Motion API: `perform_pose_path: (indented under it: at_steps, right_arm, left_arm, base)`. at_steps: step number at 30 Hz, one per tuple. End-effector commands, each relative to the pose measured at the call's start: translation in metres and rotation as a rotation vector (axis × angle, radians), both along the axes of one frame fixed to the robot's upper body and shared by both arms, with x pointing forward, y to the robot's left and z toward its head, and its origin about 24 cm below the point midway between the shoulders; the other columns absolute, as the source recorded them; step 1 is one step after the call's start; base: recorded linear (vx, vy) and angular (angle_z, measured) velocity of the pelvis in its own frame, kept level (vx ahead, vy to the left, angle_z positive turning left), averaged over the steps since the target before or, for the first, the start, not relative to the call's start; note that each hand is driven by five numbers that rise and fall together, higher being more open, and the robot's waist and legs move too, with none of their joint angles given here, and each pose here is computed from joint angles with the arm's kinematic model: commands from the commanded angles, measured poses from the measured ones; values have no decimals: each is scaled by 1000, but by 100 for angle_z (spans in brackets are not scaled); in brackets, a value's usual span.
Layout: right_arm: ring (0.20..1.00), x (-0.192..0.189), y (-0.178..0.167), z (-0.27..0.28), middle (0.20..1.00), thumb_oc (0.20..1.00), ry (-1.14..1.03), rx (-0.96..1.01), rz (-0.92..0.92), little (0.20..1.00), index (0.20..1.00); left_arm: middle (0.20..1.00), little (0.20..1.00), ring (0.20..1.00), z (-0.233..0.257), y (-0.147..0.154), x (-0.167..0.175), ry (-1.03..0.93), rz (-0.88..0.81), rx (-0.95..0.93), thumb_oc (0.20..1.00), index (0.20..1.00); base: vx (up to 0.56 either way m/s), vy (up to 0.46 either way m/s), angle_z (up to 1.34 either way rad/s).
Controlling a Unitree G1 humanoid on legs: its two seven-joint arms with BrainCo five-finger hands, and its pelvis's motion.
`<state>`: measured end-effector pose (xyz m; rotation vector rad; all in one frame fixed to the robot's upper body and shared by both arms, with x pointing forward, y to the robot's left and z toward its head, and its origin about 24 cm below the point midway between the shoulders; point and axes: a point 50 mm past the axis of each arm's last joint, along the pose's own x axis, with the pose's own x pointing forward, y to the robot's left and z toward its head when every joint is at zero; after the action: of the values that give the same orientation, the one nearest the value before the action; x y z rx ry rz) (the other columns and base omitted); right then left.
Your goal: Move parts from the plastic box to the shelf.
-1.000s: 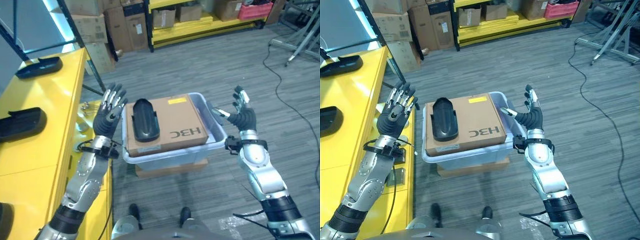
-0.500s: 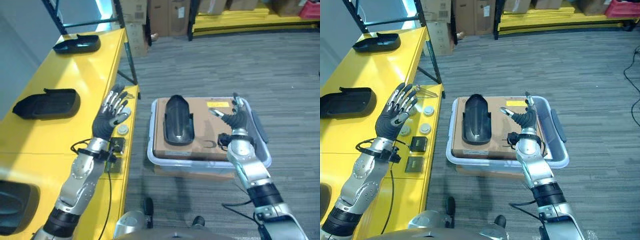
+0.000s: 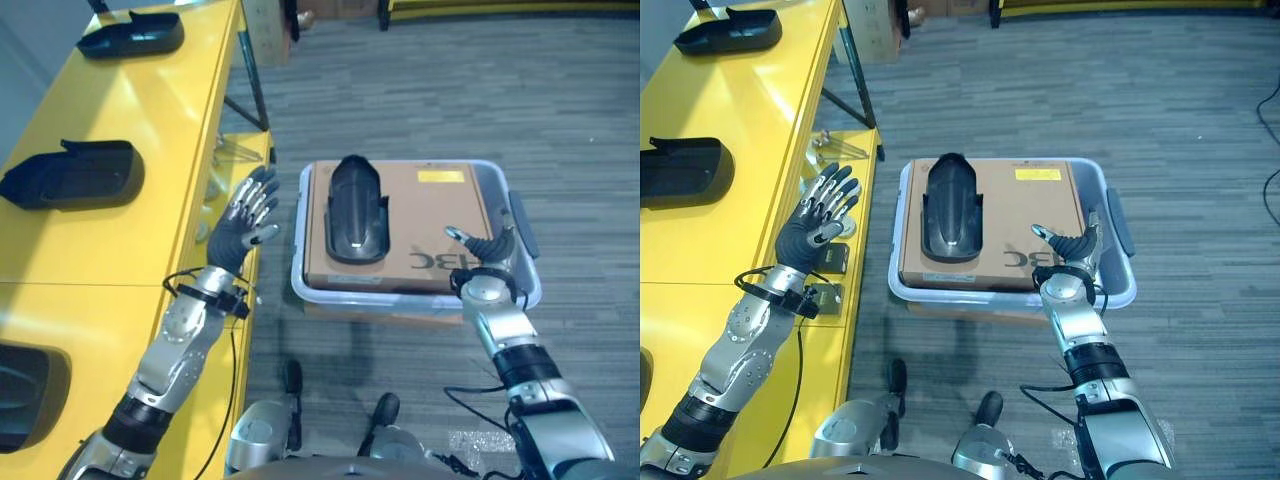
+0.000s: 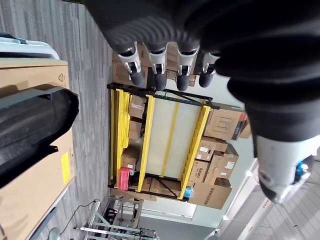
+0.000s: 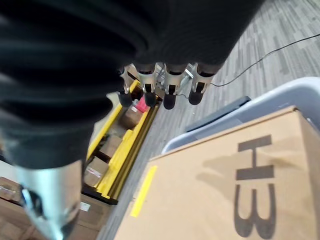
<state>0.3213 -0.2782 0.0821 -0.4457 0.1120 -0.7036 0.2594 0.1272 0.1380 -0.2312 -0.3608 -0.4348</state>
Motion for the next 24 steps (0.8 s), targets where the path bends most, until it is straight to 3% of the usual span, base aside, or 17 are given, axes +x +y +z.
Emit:
perform_pose_path:
  at_steps: [1,12,24]
  right_arm:
    - [1000,16,4,59,1000,1000,-213,-103,27,1000,1000]
    - [1000,38,17,96,1000,1000,-308,-82,74,1000,1000]
    - [1000,43,33,85,1000,1000,-245,-77,134,1000,1000]
  left_arm:
    - [1000,1000,1000,28,-8,0,-157,-15,-68,1000,1000]
    - [1000,1000,1000,41,-11,7,-226,1,-74,1000,1000]
    - [1000,1000,1000,42,-12,11,-231,25,-66,1000,1000]
  base:
    - [-102,59,25]
    - [-66,32,8]
    - [0,8,2]
